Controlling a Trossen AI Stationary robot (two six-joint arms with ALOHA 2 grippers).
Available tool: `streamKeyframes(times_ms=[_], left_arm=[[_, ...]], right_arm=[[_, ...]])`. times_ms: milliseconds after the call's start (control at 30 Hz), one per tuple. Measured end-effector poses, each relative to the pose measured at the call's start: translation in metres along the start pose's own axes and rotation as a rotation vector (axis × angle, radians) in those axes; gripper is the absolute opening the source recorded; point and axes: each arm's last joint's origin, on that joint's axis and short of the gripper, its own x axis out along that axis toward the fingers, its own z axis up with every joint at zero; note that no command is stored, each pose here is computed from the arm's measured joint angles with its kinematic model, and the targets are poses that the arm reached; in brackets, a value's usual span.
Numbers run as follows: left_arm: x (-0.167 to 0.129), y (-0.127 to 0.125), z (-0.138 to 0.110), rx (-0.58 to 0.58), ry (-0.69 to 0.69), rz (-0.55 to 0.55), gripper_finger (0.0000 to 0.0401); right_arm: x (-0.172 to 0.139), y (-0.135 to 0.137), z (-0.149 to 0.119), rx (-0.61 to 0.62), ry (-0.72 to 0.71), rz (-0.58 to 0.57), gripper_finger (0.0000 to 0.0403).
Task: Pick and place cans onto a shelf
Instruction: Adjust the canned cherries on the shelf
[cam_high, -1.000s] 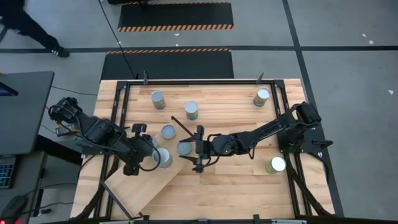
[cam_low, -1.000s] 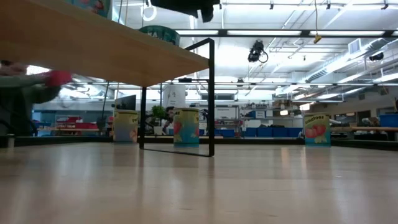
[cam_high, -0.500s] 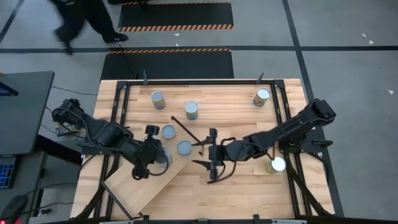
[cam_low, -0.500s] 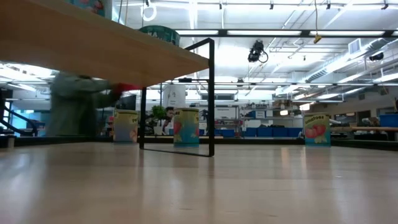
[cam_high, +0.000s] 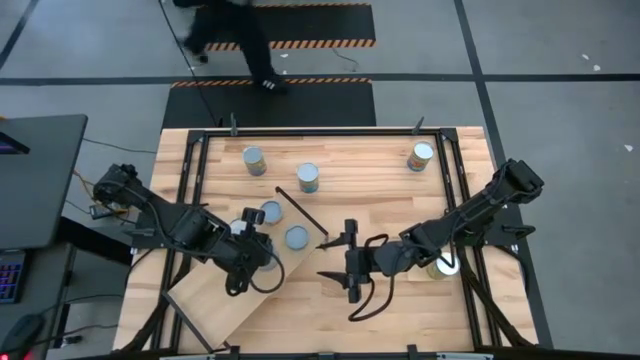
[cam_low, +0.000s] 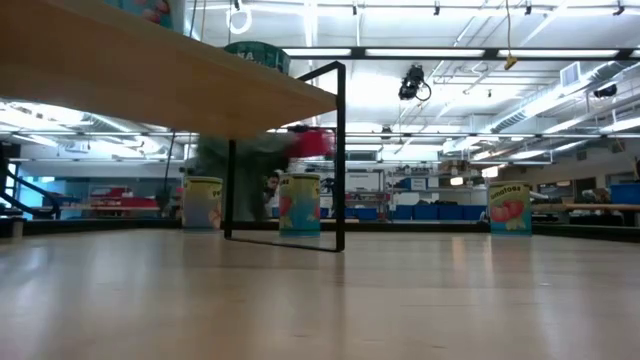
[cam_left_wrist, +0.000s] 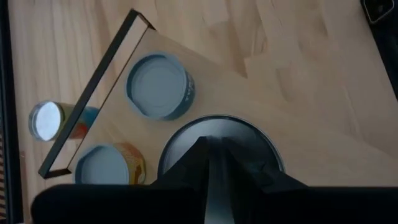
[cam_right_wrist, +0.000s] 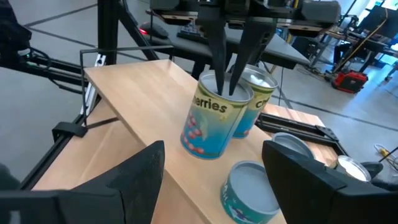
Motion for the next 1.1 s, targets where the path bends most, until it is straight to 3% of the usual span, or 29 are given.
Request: streamKeyframes(times_ms=[533, 733, 867, 1000, 1100], left_arm=[[0.000, -0.001, 0.005, 0.007, -0.048, -0.041, 0.0050], [-0.025, 0.007, 0.014, -0.021, -0.113, -0.039, 0.0050], [-0.041, 0.015, 0.003, -0.065, 0.009, -0.011, 0.0050], [-0.050, 0.024, -0.020, -0.189, 0.152, 0.041, 0.0050], [-0.048, 0.024, -0.029, -0.245, 0.157, 0.043, 0.0043]], right_arm=[[-0.001, 0.002, 0.000, -0.005, -0.001, 0.002, 0.0276], [0.000, 0.000, 0.000, -0.005, -0.003, -0.003, 0.0276], [0.001, -0.001, -0.001, -0.003, 0.011, -0.006, 0.0276], [0.000, 0.000, -0.002, -0.009, 0.021, -0.002, 0.0276], [0.000, 0.000, -0.002, -0.010, 0.022, 0.000, 0.0276]])
